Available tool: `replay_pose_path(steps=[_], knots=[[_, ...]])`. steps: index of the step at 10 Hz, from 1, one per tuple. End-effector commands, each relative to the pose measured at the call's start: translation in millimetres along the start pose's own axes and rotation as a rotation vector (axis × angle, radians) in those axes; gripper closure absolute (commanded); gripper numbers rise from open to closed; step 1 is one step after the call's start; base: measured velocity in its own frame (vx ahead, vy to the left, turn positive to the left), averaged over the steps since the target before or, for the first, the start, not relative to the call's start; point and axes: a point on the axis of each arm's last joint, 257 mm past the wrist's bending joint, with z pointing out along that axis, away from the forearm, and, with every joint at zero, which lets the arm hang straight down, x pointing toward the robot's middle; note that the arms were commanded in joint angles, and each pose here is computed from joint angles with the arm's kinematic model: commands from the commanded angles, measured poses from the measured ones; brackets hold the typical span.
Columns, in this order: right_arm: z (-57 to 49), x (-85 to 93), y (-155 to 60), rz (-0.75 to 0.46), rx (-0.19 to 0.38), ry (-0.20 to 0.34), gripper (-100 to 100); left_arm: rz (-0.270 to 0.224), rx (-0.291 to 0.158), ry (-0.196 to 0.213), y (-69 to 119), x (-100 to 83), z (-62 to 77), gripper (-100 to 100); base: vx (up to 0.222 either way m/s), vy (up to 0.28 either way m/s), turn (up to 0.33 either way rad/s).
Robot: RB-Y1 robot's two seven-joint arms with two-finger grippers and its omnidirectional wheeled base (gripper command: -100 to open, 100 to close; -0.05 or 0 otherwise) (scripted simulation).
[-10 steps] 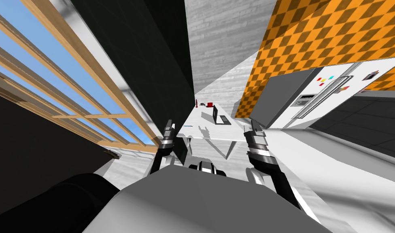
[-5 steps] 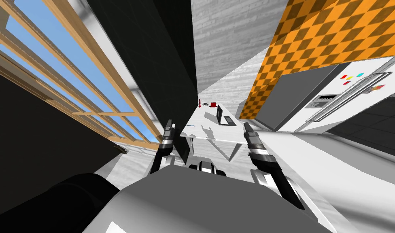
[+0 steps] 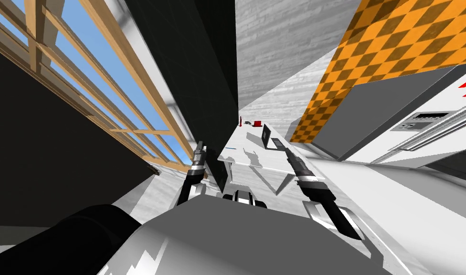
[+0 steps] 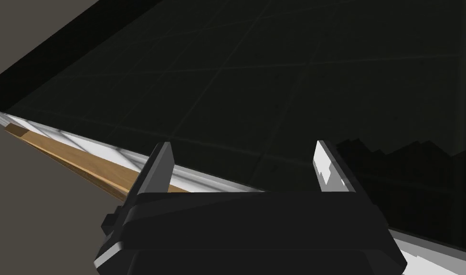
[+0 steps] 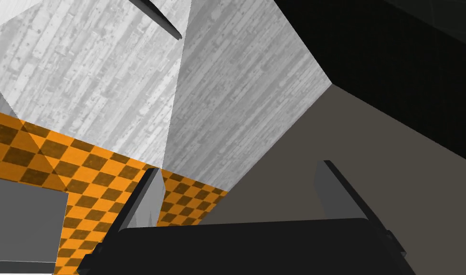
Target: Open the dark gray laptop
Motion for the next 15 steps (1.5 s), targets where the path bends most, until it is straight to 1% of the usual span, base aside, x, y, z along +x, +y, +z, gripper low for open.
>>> replay_pose_path(steps=[1, 3, 6, 7, 8, 11, 13, 15], knots=[[-2.1, 3.0, -33.2, -0.167, 0.058, 0.051, -100, 0.0, 0.0, 0.0, 0.0, 0.0, 0.0, 0, 0.027, 0.071, 0.171], [-4.1, 1.7, -60.5, -0.297, 0.104, 0.091, -100, -0.004, -0.003, 0.004, 0.9, 2.2, -0.5, 0, 0.018, 0.048, 0.137], [-8.0, -7.0, -103.1, -0.501, 0.171, 0.155, -100, -0.027, -0.02, 0.023, 6.4, 13.2, -2.9, 0, 0.026, 0.05, 0.14], [-8.3, -6.8, -103.7, -0.501, 0.172, 0.156, -100, -0.037, -0.026, 0.031, 8.2, 18.3, -3.9, 0, 0.011, 0.043, 0.051], [-9.9, -11.8, -118.6, -0.572, 0.194, 0.178, -100, -0.047, -0.031, 0.039, 9.7, 23.2, -4.7, 0, 0.026, 0.034, 0.111], [-15.5, -34.0, -164.0, -0.79, 0.264, 0.247, -100, -0.081, -0.048, 0.072, 13.8, 42.3, -7.7, 0, 0.03, 0.051, 0.15], [-19.8, -55.2, -194.2, -0.939, 0.314, 0.293, -100, -0.108, -0.057, 0.099, 15.5, 58.1, -10.0, 0, 0.036, 0.051, 0.188], [-24.5, -80.8, -222.7, -1.085, 0.367, 0.337, -100, -0.136, -0.069, 0.131, 17.3, 76.2, -13.6, 0, 0.057, 0.08, 0.153]])
